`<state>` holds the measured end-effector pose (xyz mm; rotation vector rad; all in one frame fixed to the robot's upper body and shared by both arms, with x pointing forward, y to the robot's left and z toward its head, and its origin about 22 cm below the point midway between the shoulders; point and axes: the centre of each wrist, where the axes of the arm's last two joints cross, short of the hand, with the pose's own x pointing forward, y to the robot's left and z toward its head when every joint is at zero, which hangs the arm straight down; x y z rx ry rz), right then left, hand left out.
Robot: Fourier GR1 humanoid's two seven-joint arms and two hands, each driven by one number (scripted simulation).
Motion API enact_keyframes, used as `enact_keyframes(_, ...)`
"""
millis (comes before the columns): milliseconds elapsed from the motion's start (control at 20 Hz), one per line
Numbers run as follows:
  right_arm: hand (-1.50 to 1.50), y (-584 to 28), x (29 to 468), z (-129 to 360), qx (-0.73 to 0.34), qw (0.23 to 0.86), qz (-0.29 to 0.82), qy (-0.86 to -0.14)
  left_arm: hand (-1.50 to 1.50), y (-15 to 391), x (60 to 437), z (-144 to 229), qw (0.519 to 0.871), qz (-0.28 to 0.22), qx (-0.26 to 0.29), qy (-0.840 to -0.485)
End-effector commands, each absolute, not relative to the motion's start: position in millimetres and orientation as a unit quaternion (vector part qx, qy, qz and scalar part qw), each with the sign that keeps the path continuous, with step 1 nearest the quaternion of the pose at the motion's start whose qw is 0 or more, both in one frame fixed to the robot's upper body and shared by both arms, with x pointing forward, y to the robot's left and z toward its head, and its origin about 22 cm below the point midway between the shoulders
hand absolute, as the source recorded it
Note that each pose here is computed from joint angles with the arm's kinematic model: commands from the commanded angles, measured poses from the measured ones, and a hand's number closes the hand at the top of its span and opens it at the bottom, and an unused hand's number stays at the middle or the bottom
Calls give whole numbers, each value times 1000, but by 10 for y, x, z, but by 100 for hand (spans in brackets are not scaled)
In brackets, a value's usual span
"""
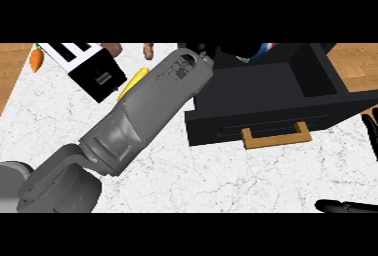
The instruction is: Pick up the can, place it into the drawer and close the drawer
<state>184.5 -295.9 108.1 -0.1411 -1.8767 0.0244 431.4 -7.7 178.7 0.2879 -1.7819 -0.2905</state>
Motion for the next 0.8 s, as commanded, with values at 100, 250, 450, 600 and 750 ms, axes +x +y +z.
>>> enact_keyframes(100, -150, -2815, 1835, 1276, -48, 583, 21, -811, -150, -98, 4312, 1804, 617, -104, 148, -766)
enact_keyframes(250, -150, -2998, 1868, 1140, -56, 587, 19, -807, -150, -59, 4294, 1670, 618, -89, 147, -767)
enact_keyframes(450, -150, -2903, 1853, 1191, -57, 585, 32, -808, -150, -30, 4328, 1683, 609, -84, 149, -774)
enact_keyframes(600, -150, -2913, 1843, 1238, -78, 576, 36, -813, -150, -46, 4272, 1583, 618, -73, 149, -769)
enact_keyframes(750, -150, -2936, 1783, 1299, -114, 543, 73, -829, -150, -14, 4306, 1600, 623, -54, 150, -766)
